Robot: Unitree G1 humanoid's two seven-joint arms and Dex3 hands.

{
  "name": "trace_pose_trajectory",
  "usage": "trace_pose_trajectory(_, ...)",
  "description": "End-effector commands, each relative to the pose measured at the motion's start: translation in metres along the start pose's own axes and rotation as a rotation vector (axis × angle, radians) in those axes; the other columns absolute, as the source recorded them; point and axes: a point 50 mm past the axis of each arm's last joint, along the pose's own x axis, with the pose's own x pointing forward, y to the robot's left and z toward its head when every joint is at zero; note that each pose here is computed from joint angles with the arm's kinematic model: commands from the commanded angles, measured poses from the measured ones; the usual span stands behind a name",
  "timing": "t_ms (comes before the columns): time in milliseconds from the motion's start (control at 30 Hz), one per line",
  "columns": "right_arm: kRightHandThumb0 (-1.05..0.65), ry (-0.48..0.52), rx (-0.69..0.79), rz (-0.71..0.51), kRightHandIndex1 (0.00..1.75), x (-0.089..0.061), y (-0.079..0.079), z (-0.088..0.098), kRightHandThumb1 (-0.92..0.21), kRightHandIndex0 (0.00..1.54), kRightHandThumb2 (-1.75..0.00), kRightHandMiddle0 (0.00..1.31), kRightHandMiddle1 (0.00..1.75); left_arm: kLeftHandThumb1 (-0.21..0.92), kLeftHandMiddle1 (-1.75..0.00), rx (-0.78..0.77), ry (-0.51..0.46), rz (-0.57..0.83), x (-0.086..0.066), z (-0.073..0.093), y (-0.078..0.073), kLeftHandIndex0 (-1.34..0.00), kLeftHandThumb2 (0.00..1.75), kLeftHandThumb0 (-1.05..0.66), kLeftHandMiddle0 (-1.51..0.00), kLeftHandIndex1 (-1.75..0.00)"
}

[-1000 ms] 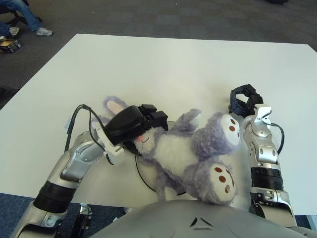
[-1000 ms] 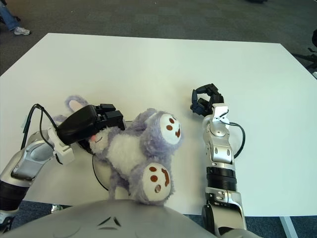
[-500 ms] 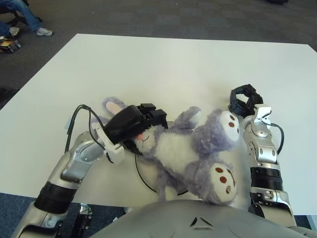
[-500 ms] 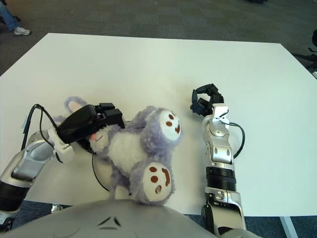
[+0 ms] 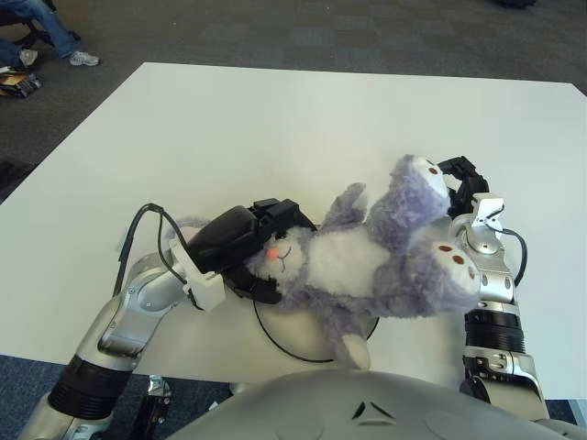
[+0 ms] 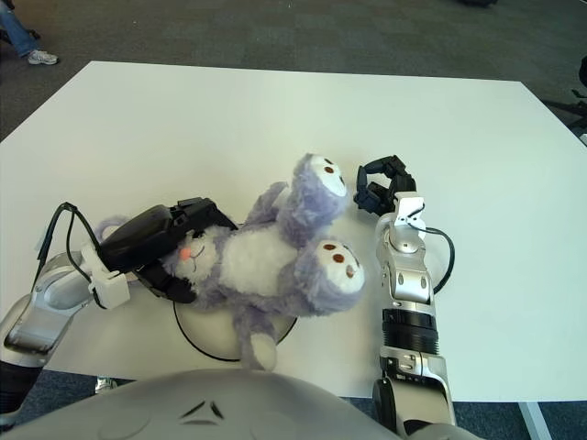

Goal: Put the doll into the plate.

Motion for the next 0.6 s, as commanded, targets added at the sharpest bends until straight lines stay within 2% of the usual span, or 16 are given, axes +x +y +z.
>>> trace_pose_trajectory(0, -0.41, 0.109, -0.008, 0.006, 1.75, -0.0048, 0.001, -0.0215, -0.54, 1.04, -1.03, 0.43, 1.75, 0.92, -0.64, 0.004, -0.022, -0.012, -0.0016, 0.003, 0.0047, 0.0, 0.82, -0.87, -0.25, -0.86)
trace_pose_trajectory(200, -0.42, 0.109, -0.006, 0.005, 1.75, -0.0045, 0.0012, -0.0215, -0.54, 1.04, -1.03, 0.44, 1.75, 0.92, -0.51, -0.026, -0.104, -0.063, -0.0008, 0.0053, 0.0077, 0.0, 0.93, -0.94, -0.2, -0.71)
trace_pose_trajectory(400, -0.42, 0.108, -0.008, 0.005, 1.75, -0.0042, 0.0018, -0.0214, -0.54, 1.05, -1.04, 0.44, 1.75, 0.92, -0.36, -0.059, -0.195, -0.073, -0.0008, 0.0047, 0.0104, 0.0, 1.07, -1.03, -0.13, -0.44)
trace_pose_trajectory(567, -0.42, 0.107, -0.007, 0.006, 1.75, -0.0042, 0.0019, -0.0212, -0.54, 1.05, -1.04, 0.44, 1.75, 0.92, -0.31, -0.06, -0.269, -0.047, -0.0011, 0.0028, 0.0116, 0.0, 1.13, -1.05, -0.13, -0.4)
